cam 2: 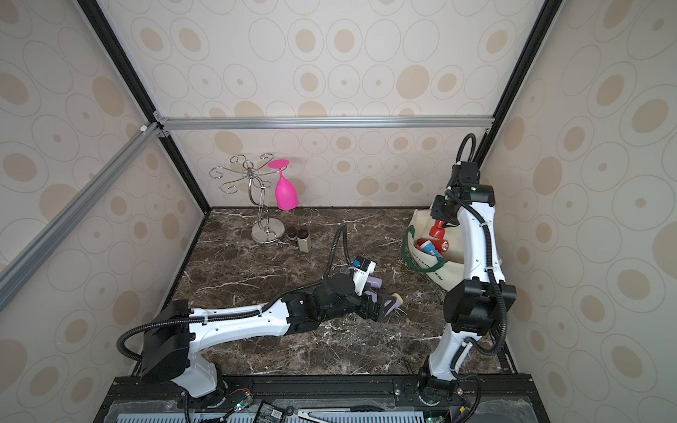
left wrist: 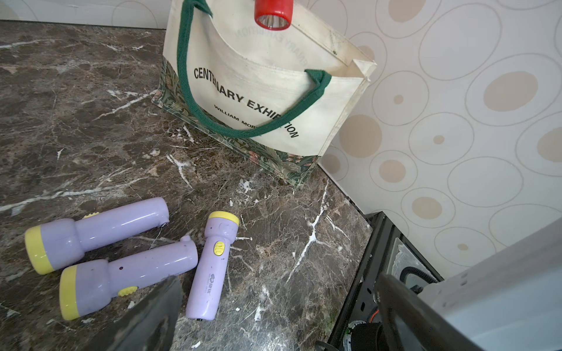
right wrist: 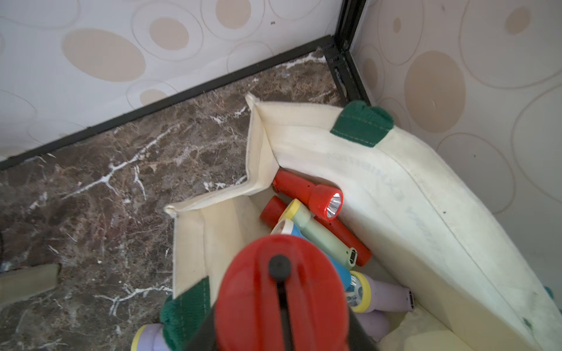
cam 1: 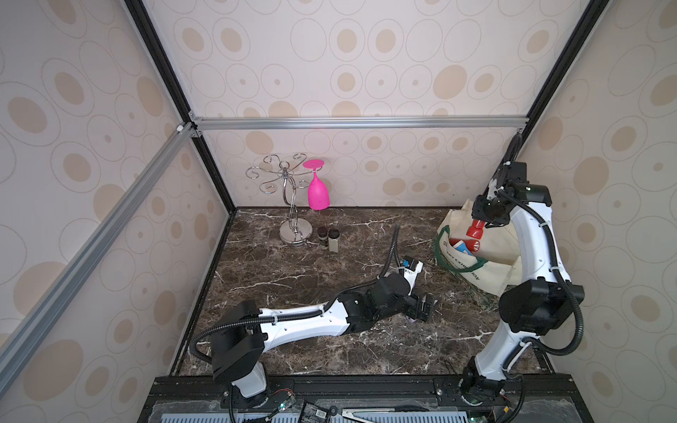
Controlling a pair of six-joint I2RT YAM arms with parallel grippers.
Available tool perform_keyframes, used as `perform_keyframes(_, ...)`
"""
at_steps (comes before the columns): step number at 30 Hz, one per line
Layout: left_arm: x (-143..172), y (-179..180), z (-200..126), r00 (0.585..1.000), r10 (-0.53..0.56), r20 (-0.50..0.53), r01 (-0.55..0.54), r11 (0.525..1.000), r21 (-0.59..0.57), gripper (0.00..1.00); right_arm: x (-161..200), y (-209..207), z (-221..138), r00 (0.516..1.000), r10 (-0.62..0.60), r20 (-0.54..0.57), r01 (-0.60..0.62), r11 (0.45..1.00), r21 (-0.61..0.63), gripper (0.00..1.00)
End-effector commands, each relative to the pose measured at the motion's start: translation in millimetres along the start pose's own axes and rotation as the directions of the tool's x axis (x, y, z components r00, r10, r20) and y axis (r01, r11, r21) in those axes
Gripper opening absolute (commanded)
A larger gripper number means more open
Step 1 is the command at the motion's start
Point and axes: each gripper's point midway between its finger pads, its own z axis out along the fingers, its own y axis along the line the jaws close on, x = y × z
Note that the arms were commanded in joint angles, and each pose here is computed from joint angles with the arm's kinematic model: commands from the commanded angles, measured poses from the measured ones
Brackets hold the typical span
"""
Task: Put the flashlights into the tote bags
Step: Place the flashlight in the canvas bag.
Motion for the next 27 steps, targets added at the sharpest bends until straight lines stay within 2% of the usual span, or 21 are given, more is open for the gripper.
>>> perform_keyframes(1, -15.8, -13.4, -3.2, 0.999, 0.003, 0.033, -0.004, 1.000, 0.031, 1.00, 12.2, -13.5, 18.4, 0.999, -0.026, -0.041, 0.028, 0.998, 0.055, 0.00)
perform_keyframes(13, -5.5, -1.9, -8.7, 1.000, 0.015, 0.013, -0.015, 1.000, -0.008, 1.00, 44.4, -24.9, 46.0, 0.991, -0.034, -0.126, 0.045, 0.996, 0.082, 0.01)
perform_keyframes(22, 4.0, 7.2, -6.8, 1.000, 0.006, -0.001, -0.006, 0.999, -0.034, 1.00, 47.9, -25.2, 50.1, 0.991, -0.024, -0.128, 0.035, 0.996, 0.082, 0.16)
perform_keyframes(25, 8.1, 10.7, -6.9, 1.000, 0.002, -0.006, -0.002, 0.999, -0.043, 1.00, 45.6, -25.5, 47.3, 0.993, -0.020, -0.119, 0.030, 0.996, 0.085, 0.25)
perform_keyframes(27, 10.9, 12.8, -6.6, 1.000, 0.003, -0.011, -0.003, 0.999, -0.049, 1.00, 43.8, -25.1, 44.5, 0.994, -0.009, -0.111, 0.018, 0.996, 0.085, 0.35)
